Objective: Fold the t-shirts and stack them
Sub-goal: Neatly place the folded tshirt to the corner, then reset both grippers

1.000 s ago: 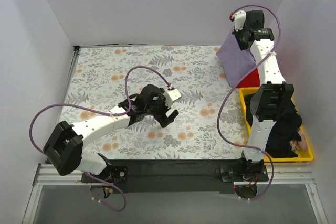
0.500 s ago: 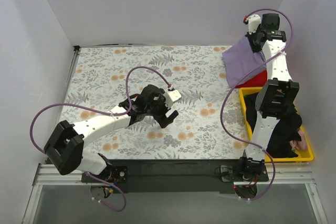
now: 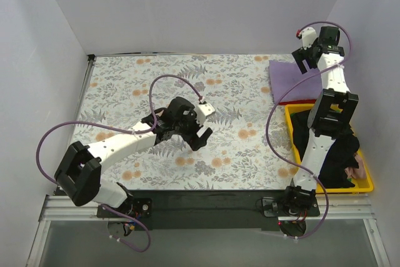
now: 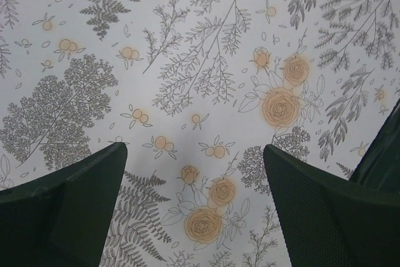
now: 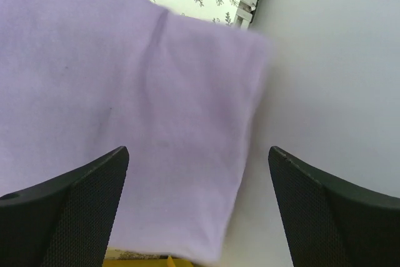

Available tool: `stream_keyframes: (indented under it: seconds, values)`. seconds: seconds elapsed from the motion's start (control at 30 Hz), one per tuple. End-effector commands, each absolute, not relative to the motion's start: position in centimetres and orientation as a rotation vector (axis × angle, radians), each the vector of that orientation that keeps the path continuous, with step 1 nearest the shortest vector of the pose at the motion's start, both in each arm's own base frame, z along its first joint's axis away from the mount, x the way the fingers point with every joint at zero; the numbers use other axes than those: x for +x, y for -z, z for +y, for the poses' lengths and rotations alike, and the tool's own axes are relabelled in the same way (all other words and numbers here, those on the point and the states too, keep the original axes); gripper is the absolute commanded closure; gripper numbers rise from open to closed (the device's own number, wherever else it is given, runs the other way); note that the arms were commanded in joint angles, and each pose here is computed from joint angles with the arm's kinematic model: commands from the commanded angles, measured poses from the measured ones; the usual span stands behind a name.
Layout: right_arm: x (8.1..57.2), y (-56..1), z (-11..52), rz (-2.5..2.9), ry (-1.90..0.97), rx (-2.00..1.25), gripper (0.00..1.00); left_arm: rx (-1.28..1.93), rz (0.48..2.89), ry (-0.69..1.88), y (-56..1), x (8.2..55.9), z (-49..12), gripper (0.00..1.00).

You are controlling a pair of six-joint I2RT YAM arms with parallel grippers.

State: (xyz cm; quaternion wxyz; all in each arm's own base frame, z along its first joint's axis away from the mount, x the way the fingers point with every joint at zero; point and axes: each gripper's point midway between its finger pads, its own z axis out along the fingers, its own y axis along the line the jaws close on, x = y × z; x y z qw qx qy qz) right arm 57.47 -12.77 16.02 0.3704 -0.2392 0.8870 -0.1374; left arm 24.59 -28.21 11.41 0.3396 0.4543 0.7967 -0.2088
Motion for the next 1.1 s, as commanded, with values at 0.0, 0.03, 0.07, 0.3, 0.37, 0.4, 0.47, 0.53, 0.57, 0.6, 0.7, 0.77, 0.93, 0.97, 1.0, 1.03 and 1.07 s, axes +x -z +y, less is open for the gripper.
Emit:
stream_keyframes:
  seconds: [0.0, 0.03, 0.07, 0.3, 0.37, 0.4, 0.47, 0.53, 0.57, 0.6, 0.7, 0.77, 0.93, 0.97, 1.0, 1.03, 1.07]
  values:
    - [59.0, -21.9, -13.0, 2.125, 0.417, -0.583, 0.02, 1.009, 2.123, 0.663, -14.4, 26.2, -27.6, 0.10]
    - [58.5, -23.4, -12.7, 2.109, 0.407, -0.563, 0.02, 0.979, 2.144, 0.732, -14.9, 25.9, -27.5, 0.10]
    - [58.1, -24.0, -12.1, 2.104, 0.380, -0.569, 0.02, 0.887, 2.168, 0.770, -15.8, 27.0, -26.6, 0.09]
    - [53.2, -27.0, -4.3, 2.093, 0.144, -0.645, 0.02, 0.412, 2.342, 0.968, -17.8, 31.3, -21.1, 0.10]
    - [51.4, -27.6, -2.2, 2.107, 0.072, -0.640, 0.02, 0.259, 2.356, 1.007, -18.4, 33.2, -17.7, 0.10]
    - [50.9, -27.7, -0.1, 2.101, -0.008, -0.642, 0.01, 0.235, 2.325, 1.053, -19.6, 33.9, -17.1, 0.10]
    - [49.1, -27.9, 2.1, 2.116, -0.102, -0.620, 0.02, 0.125, 2.314, 1.015, -20.2, 35.8, -13.6, 0.10]
    - [47.2, -28.3, 5.4, 2.117, -0.263, -0.591, 0.02, 0.058, 2.309, 0.952, -20.9, 37.9, -10.5, 0.10]
    - [45.9, -26.1, 6.3, 2.170, -0.343, -0.582, 0.02, 0.000, 2.307, 0.925, -20.9, 38.7, -8.1, 0.09]
    - [44.5, -26.5, 7.7, 2.156, -0.450, -0.576, 0.02, -0.027, 2.316, 0.918, -20.8, 39.2, -7.0, 0.10]
    - [41.2, -22.2, 11.0, 2.230, -0.579, -0.637, 0.02, -0.070, 2.357, 0.898, -19.7, 39.5, -3.9, 0.09]
    - [39.4, -21.1, 12.4, 2.238, -0.623, -0.659, 0.02, -0.059, 2.366, 0.843, -18.8, 38.7, -3.0, 0.09]
    - [34.9, -15.7, 14.4, 2.332, -0.642, -0.699, 0.02, -0.015, 2.344, 0.734, -17.1, 36.4, -2.8, 0.09]
    - [34.4, -15.2, 14.7, 2.341, -0.630, -0.704, 0.02, -0.025, 2.363, 0.708, -16.2, 35.5, -2.6, 0.09]
    - [34.1, -14.8, 14.8, 2.348, -0.625, -0.705, 0.02, -0.028, 2.375, 0.692, -15.5, 35.0, -2.5, 0.09]
    - [33.1, -13.9, 14.8, 2.369, -0.633, -0.705, 0.02, -0.017, 2.368, 0.671, -15.2, 34.8, -2.4, 0.09]
    - [32.9, -13.8, 15.1, 2.364, -0.636, -0.708, 0.02, -0.020, 2.371, 0.646, -14.9, 34.4, -2.2, 0.09]
